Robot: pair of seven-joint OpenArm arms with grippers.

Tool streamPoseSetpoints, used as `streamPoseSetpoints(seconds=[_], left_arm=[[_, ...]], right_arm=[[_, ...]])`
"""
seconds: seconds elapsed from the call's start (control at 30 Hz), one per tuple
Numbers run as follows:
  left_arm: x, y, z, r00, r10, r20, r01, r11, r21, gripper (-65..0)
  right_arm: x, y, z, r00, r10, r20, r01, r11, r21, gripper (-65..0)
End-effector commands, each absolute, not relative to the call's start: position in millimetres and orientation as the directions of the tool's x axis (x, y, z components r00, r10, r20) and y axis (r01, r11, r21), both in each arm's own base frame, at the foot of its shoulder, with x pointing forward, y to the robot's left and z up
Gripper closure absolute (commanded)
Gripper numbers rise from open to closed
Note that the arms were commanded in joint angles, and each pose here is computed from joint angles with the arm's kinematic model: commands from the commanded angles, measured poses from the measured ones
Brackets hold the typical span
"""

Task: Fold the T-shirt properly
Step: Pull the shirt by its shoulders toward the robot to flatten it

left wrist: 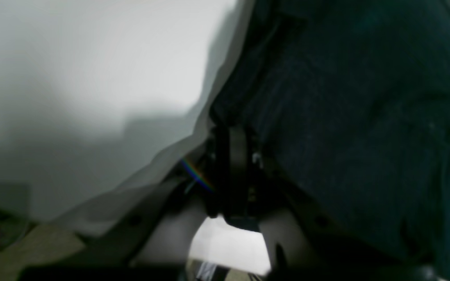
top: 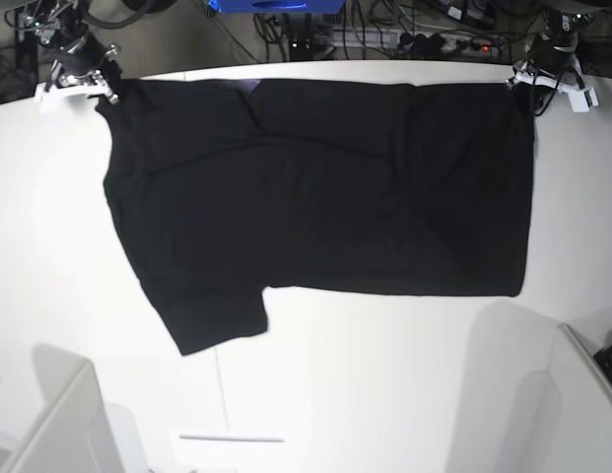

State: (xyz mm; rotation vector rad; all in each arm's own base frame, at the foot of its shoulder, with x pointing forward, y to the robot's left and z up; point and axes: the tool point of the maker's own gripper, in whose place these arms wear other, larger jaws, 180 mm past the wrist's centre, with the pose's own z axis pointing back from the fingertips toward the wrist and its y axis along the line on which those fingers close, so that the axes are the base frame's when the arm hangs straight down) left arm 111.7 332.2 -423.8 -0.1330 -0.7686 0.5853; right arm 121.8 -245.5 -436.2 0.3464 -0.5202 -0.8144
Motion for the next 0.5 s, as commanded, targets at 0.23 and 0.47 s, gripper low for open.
streamPoseSetpoints(seconds=[0.23, 0.47], left_arm=[[105.3, 346.9, -417.4, 0.566, 0.531, 0.631, -0.469, 0.837, -0.283, 0.0], [106.3, 346.0, -417.5, 0.562, 0.534, 0.631, -0.470, 0.834, -0.287, 0.0]], right_arm=[[136.1, -253.3, -425.4, 0.573, -0.742, 0.348, 0.565, 0.665, 0.488, 0.0], [133.6, -250.6, -427.0, 0.575, -0.745, 0.338, 0.569, 0.661, 0.490, 0.0]])
